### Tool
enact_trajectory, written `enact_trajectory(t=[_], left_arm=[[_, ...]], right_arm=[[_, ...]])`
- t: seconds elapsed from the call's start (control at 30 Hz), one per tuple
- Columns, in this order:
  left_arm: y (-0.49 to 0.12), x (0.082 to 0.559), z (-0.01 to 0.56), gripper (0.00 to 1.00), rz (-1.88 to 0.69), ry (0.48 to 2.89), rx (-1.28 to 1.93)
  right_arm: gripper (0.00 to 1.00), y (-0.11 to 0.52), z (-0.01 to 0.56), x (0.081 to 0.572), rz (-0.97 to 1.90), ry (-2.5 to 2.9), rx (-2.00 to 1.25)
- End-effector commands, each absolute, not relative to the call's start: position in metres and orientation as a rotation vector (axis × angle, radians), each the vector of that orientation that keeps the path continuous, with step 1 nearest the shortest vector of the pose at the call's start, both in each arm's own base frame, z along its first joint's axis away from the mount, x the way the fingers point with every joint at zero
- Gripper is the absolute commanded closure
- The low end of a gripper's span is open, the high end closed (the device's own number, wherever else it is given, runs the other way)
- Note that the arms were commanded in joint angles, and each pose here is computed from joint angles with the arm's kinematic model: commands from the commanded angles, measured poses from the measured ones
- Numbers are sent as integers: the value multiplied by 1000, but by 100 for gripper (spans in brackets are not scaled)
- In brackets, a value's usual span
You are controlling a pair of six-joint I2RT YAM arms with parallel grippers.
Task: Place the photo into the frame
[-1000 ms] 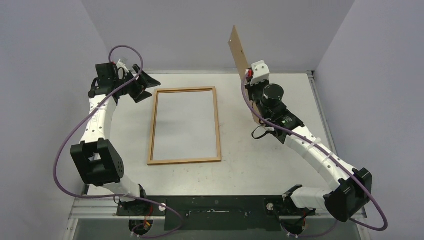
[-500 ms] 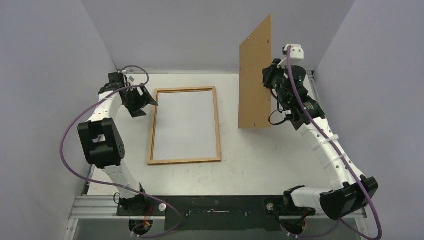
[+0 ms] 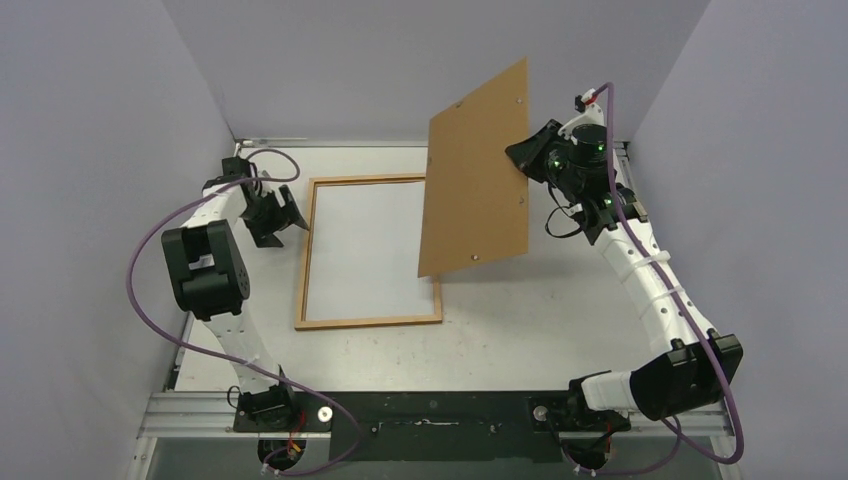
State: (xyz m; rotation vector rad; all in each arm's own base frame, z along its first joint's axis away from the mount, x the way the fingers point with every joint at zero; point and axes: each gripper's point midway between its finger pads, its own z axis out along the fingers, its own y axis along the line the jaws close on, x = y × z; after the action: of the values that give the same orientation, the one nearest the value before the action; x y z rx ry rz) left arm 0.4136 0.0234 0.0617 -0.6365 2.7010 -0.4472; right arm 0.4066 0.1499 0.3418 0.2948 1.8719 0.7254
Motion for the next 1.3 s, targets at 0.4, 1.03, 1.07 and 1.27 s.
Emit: enact_trajectory(t=[0.4,1.03,1.07,1.27], left_arm=[[-14,437,44,64,-817,2633,-550],[-87,424,42,82,-907,2684,-419],[-89,423,41,82,-912,2687,-418],[-90,422,44,81,-916,2684,-420]], right_arm=[[100,189,383,412,1093,1698,337],[100,224,290,421,1229,1862,364],[100,225,286,421,1234,1866,370],[100,239,264,423,1268,1903,354]])
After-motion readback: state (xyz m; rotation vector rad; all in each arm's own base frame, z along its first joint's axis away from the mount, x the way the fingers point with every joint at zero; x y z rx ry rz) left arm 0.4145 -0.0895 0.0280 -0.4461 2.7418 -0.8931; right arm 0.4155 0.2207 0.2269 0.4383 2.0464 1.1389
